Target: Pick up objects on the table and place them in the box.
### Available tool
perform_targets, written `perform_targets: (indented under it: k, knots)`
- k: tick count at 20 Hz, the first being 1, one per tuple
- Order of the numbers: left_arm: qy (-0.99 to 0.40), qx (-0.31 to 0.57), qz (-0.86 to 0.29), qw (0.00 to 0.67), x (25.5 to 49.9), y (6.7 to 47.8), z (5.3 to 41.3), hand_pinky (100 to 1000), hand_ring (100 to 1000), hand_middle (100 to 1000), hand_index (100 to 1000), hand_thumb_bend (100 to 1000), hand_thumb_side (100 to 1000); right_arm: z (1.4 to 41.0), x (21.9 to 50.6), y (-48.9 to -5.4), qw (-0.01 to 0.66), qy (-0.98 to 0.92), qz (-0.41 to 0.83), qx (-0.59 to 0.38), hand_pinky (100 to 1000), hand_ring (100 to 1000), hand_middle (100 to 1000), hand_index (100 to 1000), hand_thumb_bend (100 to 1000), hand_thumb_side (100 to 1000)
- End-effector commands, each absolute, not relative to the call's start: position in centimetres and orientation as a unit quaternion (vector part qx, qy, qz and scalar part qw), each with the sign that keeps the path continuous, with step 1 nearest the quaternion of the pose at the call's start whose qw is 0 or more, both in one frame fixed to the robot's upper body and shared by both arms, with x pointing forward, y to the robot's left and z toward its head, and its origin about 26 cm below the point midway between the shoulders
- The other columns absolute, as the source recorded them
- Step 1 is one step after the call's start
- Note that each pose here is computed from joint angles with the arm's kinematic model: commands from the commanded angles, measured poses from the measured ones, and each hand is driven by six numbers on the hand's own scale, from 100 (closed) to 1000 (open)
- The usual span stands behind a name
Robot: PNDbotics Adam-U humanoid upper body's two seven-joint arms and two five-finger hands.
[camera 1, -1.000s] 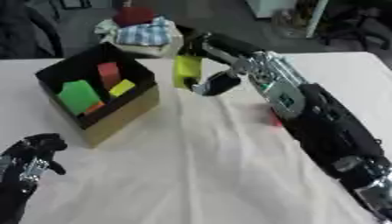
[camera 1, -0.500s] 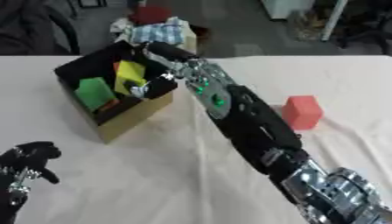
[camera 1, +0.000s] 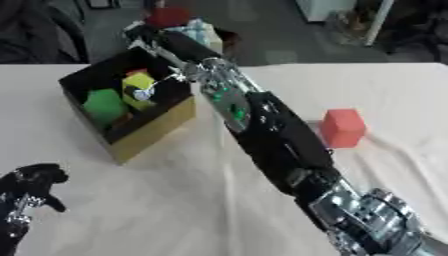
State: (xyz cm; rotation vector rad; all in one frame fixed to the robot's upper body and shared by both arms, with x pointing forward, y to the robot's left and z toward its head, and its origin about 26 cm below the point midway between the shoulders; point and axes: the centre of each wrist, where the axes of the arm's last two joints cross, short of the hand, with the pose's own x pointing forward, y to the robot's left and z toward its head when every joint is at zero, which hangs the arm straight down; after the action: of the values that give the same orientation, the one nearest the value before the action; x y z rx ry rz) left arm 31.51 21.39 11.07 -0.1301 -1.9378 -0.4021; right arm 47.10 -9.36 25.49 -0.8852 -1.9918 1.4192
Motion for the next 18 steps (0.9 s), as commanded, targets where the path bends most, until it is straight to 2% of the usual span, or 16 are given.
perform_targets:
  k: [1,6,9,13,18]
  knots:
    - [-0.825,-0.051,-0.17,0.537,31.6,21.6,11.8,432,712,612,709,421,618,26.9,46.9,-9.5,0.224,-0.75,0.51,-0.356,834,895,929,969,367,468]
    - [-0.824,-0.038,-0.162,0.541,31.5,22.2,11.6,432,713,613,709,421,619,27.0,47.3,-12.7,0.2,-0.744,0.534,-0.348,839,890,919,969,327,483]
    - [-0.824,-0.03,-0.159,0.543,31.5,22.5,11.6,432,713,613,709,421,619,27.6,46.9,-16.1,0.196,-0.734,0.557,-0.336,843,895,931,975,329,480]
    - [-0.824,-0.021,-0.155,0.545,31.5,22.9,11.5,433,714,613,709,421,620,28.8,45.5,-21.2,0.234,-0.72,0.577,-0.308,843,892,922,978,323,489]
    - [-0.824,-0.015,-0.153,0.546,31.4,23.2,11.4,433,714,614,709,420,622,27.7,44.1,-26.8,0.312,-0.677,0.593,-0.305,845,894,912,980,332,501]
